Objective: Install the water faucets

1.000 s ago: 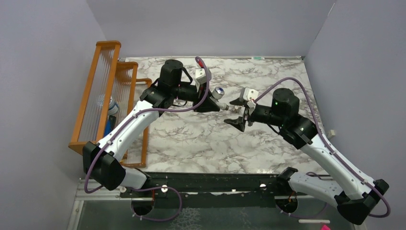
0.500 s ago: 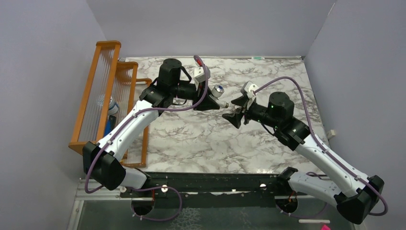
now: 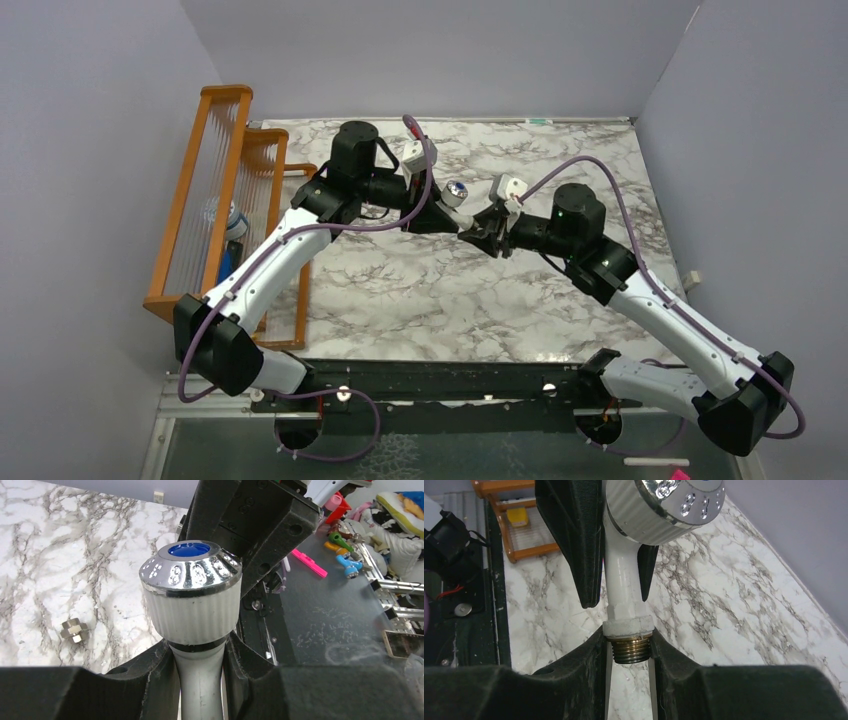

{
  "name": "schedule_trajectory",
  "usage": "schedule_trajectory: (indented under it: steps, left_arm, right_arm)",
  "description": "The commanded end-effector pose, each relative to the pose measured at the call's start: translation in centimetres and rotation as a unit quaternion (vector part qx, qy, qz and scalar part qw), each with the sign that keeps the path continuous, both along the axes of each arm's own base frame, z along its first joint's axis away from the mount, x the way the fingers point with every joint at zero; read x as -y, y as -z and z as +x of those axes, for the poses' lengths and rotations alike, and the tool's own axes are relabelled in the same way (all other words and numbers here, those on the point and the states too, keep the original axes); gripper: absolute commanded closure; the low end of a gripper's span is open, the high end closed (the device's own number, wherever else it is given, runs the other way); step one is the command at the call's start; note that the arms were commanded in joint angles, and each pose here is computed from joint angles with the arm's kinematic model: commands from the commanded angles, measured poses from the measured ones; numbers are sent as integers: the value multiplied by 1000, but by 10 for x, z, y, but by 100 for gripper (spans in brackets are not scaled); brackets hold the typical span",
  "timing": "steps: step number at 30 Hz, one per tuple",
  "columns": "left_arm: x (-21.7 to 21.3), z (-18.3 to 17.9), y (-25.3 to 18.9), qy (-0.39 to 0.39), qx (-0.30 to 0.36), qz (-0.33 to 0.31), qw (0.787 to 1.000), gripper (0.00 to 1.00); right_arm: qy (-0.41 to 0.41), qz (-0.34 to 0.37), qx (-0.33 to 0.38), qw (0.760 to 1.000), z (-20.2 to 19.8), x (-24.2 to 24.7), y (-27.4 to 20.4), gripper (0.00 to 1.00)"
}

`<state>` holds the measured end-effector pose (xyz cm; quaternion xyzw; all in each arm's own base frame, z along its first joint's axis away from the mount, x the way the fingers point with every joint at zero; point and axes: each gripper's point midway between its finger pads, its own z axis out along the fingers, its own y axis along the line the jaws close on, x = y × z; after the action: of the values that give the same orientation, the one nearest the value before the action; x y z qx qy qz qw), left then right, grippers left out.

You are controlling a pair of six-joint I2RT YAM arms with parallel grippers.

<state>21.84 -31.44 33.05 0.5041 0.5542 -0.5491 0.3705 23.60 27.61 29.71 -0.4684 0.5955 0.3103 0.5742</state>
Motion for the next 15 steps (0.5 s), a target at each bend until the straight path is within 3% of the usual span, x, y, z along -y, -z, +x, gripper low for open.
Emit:
schedule_trajectory:
  steps: [1, 4, 7, 11, 15]
  left_arm:
    - [1, -9, 3, 35, -9, -6, 999, 100]
    - [1, -8, 7, 34, -14, 0, 999, 100]
    - [2, -8, 9, 35, -18, 3, 999, 100]
    - [2, -8, 9, 35, -18, 4, 999, 100]
    - [2, -8, 9, 36, -18, 4, 999, 100]
  right_arm:
    - [-33, 20, 46, 998, -6, -6, -34, 69]
    - [-40, 15, 47, 998, -8, -7, -34, 69]
    - [-42, 12, 49, 998, -8, -7, -35, 54]
    - [-46, 9, 51, 998, -8, -8, -35, 49]
    - [-53, 4, 45, 998, -9, -9, -33, 61]
